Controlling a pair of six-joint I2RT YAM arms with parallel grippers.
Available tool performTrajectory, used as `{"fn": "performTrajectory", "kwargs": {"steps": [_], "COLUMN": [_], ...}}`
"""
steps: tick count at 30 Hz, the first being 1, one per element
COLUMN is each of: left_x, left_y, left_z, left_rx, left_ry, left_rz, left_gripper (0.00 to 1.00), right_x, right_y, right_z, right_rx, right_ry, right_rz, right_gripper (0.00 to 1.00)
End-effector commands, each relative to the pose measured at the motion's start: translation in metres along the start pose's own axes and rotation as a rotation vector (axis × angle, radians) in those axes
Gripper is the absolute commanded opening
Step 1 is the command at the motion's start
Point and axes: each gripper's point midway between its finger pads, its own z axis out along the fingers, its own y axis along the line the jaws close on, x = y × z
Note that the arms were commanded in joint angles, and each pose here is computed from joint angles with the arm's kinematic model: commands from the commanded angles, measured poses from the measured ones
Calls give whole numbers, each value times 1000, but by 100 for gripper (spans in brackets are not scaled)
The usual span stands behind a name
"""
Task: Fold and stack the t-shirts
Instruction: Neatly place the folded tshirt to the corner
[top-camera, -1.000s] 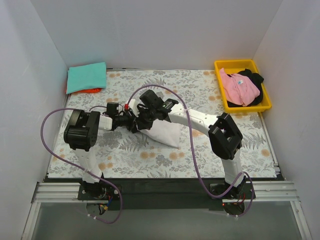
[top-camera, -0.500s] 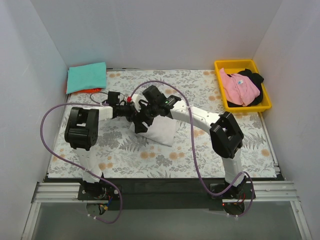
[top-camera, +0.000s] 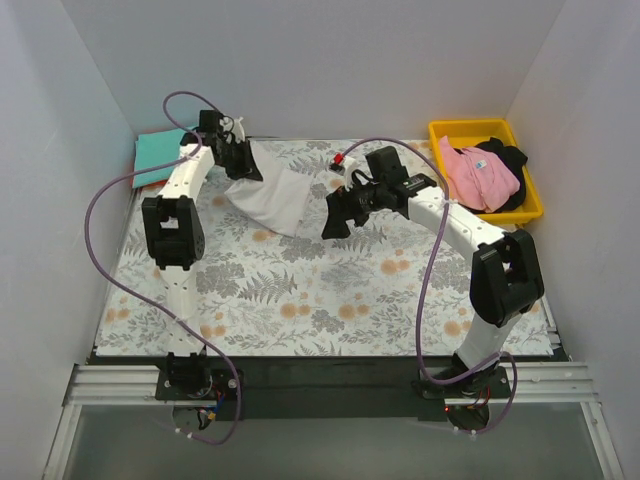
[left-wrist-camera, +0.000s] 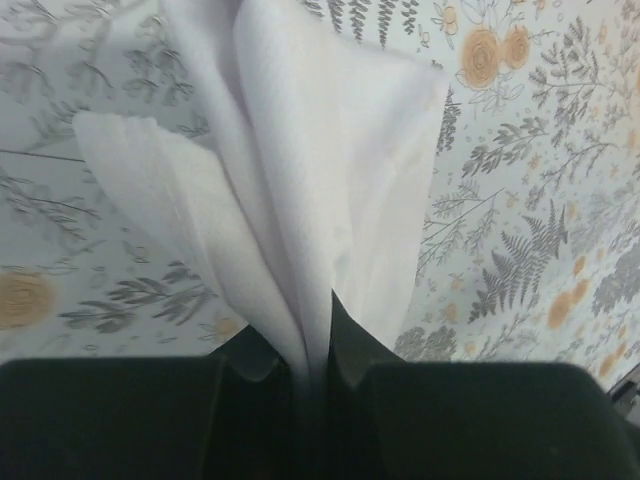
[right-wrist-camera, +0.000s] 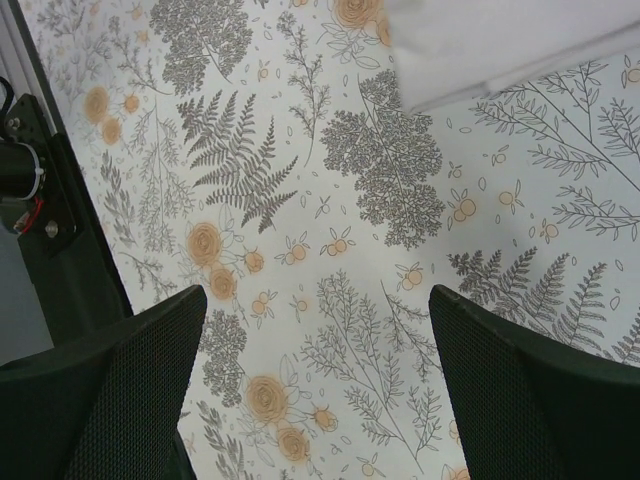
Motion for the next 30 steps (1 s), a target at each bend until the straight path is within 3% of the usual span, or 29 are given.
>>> {"fn": "performTrajectory", "kwargs": {"steps": [1, 3, 6, 11, 20, 30], "left_x": [-40, -61, -97, -127, -179, -196], "left_y": [46, 65, 97, 115, 120, 113], "left_z": [-37, -45, -49, -76, -132, -178], "left_rx": [-54, -59, -194, -268, -292, -379], "left_ry": [-52, -104, -222, -357, -552, -628], "left_rz": [94, 144, 229, 371, 530, 690], "left_gripper": [0, 0, 0, 0, 0, 0], "right_x": [-2, -2, -1, 3, 9, 11], "right_y": [12, 12, 10, 9, 7, 7], "right_z": [-6, -5, -2, -1, 3, 3], "right_rx": [-32, -36, -38, -39, -46, -47], "right_ry": [-12, -9, -4, 6, 19, 23], "right_rz": [-15, -14, -8, -2, 9, 11], "right_gripper": [98, 98, 98, 98, 98, 98]}}
